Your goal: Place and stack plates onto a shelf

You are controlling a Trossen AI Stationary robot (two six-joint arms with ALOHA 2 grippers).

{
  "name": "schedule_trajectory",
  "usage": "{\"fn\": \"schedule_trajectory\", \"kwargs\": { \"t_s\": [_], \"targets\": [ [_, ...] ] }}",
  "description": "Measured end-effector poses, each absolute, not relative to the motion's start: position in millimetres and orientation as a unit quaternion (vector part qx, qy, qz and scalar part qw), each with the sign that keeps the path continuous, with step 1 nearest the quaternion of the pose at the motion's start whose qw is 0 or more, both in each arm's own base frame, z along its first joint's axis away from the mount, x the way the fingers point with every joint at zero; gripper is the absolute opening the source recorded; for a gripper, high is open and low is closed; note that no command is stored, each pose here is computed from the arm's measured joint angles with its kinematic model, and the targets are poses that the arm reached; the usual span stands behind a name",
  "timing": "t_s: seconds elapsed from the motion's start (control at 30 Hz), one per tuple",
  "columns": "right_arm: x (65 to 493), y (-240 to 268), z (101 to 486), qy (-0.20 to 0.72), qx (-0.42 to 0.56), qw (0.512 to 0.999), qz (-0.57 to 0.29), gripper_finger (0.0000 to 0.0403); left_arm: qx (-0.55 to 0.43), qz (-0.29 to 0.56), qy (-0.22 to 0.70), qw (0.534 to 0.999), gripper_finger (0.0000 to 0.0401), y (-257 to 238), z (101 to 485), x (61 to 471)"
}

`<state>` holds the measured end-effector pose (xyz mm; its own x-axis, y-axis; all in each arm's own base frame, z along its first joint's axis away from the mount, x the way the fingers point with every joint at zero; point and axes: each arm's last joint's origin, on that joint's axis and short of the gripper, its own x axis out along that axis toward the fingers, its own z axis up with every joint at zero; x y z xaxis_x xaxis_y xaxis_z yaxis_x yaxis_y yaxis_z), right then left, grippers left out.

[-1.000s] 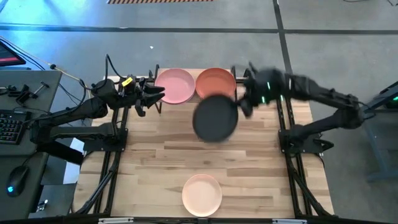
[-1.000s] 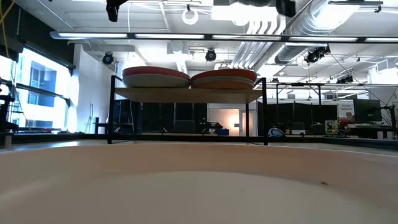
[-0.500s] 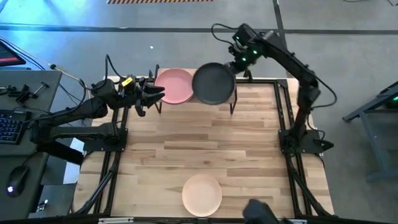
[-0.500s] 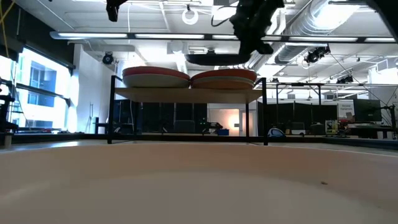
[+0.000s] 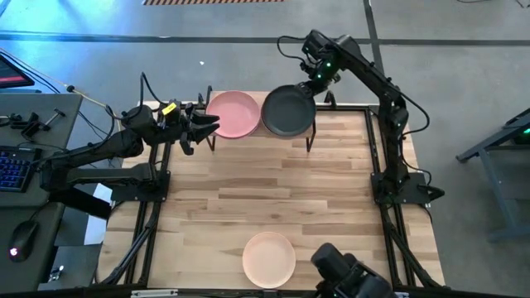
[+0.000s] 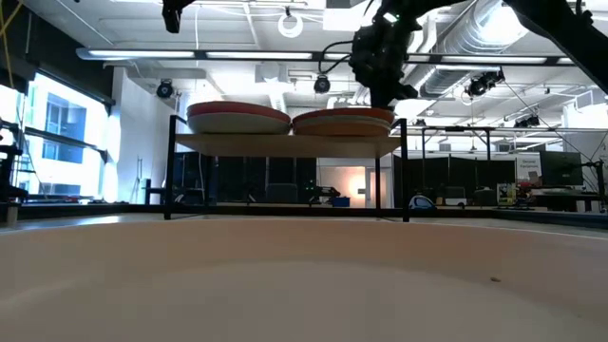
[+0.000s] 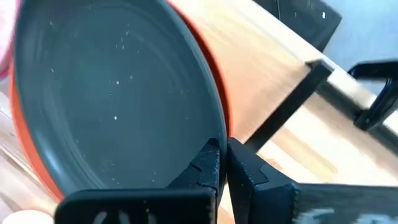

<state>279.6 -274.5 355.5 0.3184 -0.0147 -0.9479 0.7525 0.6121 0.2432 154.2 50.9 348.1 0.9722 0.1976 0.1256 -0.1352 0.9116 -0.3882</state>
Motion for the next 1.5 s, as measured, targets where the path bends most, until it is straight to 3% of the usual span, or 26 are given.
{"fn": "schedule_trajectory", "kwargs": {
  "t_s": [0.2, 0.47, 0.63, 0.8, 1.03, 1.2, 1.5],
  "targets": [
    [280, -274, 358, 0.515, 0.352, 0.741, -0.247, 0.0020, -0.191, 0.086, -0.081, 0.975, 0.0156, 51, 348, 154],
    [275, -268, 387, 0.475, 0.319, 0.783, -0.241, 0.0124, -0.190, 0.086, -0.081, 0.975, 0.0156, 51, 348, 154],
    [250, -228, 418, 0.467, 0.303, 0.804, -0.208, 0.0173, -0.212, 0.084, -0.080, 0.970, 0.0156, 51, 348, 154],
    [239, -162, 428, 0.431, 0.253, 0.851, -0.161, 0.0185, -0.228, 0.075, -0.062, 0.969, 0.0156, 50, 344, 155],
    [220, -69, 359, 0.329, 0.292, 0.894, -0.086, 0.0186, -0.227, 0.050, -0.051, 0.971, 0.0156, 41, 329, 160],
    [218, -13, 306, 0.259, 0.387, 0.885, -0.030, 0.0186, -0.249, 0.068, -0.069, 0.964, 0.0156, 32, 293, 167],
    [238, 40, 278, 0.285, 0.363, 0.887, -0.025, 0.0186, -0.246, 0.091, -0.070, 0.962, 0.0156, 31, 277, 167]
  ]
}}
